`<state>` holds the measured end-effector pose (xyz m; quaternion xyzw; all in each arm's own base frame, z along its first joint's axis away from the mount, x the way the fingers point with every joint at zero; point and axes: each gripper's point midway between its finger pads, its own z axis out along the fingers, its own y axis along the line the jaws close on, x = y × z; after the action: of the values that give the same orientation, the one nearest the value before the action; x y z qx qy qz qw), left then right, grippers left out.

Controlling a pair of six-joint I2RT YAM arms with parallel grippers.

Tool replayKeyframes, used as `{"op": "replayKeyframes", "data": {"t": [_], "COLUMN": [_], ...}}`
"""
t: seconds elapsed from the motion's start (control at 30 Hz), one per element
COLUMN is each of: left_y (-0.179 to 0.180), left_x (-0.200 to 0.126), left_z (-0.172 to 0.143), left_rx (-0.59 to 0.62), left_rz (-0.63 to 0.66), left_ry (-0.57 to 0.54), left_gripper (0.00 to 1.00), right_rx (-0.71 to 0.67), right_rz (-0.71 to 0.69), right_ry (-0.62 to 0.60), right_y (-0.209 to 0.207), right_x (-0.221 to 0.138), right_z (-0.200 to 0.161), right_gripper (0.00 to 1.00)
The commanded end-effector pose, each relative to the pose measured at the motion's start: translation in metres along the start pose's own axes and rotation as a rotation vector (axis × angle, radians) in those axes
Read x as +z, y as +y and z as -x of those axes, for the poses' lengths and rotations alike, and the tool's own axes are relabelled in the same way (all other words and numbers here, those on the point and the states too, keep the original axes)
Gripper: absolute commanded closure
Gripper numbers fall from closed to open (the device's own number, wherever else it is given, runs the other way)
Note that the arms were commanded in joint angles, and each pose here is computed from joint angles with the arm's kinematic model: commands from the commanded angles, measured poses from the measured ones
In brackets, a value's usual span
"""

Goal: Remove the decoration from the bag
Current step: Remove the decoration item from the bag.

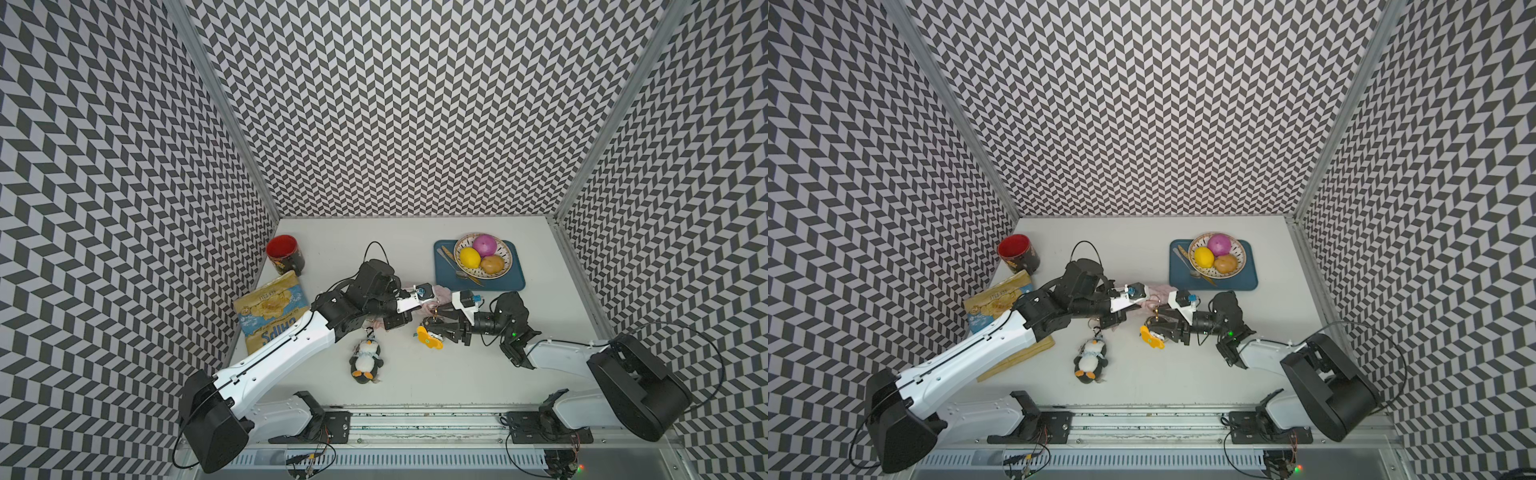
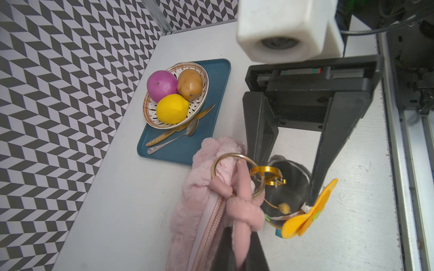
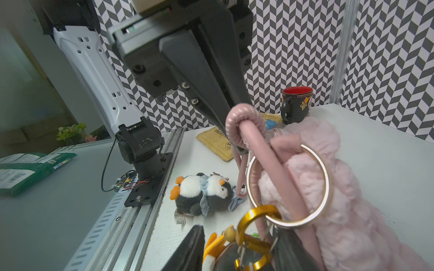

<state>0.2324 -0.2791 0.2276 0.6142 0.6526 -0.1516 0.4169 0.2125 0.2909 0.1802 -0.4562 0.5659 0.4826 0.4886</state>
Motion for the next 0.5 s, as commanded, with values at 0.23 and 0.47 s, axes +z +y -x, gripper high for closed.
{"op": "replayKeyframes", "data": {"t": [0.23, 0.47], "left_y": [0.008, 0.009], "left_x": [-0.009, -0.008], "left_z": [0.018, 0.017], "left_rx": [0.037, 0.034], "left_rz": [0.044, 0.047], "left_ry": [-0.076, -0.073], "left_gripper": [1.0, 1.0], "right_rx": [-0.034, -0.014], "right_rz": [0.034, 0.029], "right_ry": [-0.066, -0.085], "right_y": [0.012, 0.01], "right_x": [-0.007, -0.007], "right_z": [0.018, 0.023], "right_gripper": [0.58, 0.6]}}
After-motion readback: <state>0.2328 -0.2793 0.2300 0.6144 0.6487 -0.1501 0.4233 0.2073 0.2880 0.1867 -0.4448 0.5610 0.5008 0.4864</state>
